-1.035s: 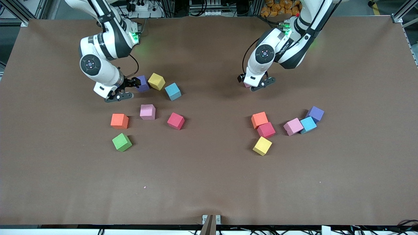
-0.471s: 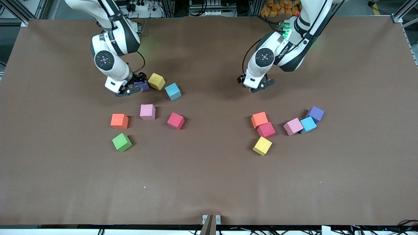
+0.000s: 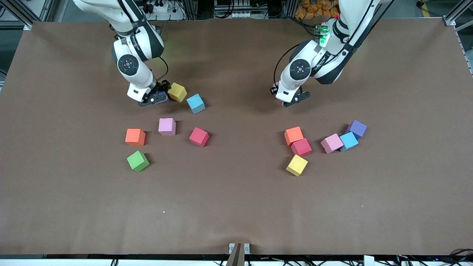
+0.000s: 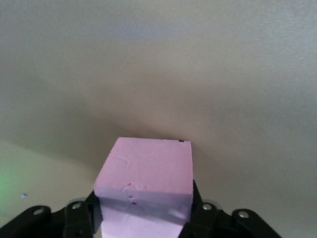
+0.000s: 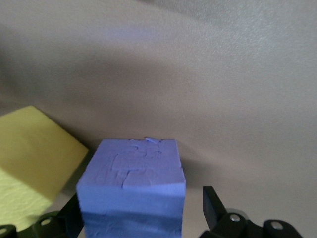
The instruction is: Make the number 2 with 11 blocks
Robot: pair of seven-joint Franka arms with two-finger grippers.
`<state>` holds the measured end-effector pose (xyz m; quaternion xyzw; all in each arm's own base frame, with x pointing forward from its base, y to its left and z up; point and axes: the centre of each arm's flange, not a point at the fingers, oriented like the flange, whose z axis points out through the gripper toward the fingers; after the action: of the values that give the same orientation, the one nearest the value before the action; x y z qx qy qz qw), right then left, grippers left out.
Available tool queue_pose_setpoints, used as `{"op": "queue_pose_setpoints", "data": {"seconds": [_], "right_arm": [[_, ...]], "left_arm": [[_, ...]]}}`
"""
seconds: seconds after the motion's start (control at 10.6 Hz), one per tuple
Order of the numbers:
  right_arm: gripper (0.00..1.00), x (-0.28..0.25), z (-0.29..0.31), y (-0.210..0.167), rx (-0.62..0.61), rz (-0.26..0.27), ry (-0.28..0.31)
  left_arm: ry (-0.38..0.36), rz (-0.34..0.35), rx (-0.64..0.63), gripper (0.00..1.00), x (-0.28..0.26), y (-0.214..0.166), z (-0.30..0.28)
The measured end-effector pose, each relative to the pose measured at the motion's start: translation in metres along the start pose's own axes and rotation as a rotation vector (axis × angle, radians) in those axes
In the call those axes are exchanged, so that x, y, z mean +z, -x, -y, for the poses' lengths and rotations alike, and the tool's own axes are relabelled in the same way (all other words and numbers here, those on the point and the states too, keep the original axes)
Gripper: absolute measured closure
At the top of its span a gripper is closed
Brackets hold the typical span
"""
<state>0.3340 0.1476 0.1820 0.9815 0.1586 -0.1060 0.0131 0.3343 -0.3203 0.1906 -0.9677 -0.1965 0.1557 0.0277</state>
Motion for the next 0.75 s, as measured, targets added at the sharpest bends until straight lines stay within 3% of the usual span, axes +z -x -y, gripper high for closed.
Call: {"op": "queue_pose_setpoints", "data": {"seconds": [0.19,0.38,0.47,0.75], "right_arm": [[0.01,0.008,-0.001,-0.002,0.001,-0.007,0.001],[0.32,0.001,-0.001,-0.004,0.002,-0.025,-0.001],[0.37,-0.002,-0.001,-0.005,0.003,-0.034,-0.002],[0.39,-0.018,-0.001,-0.014,0.005,-0.058,-0.006]], "left_arm": [[-0.001,-0.033,0.063,0.37,-0.006,0.010,-0.013],[-0.003,-0.040,0.135,0.38,-0.024,0.030,-0.050],[-0.003,-0.037,0.171,0.38,-0.035,0.041,-0.071],[-0.001,-0.054,0.284,0.38,-0.039,0.067,-0.113]]}}
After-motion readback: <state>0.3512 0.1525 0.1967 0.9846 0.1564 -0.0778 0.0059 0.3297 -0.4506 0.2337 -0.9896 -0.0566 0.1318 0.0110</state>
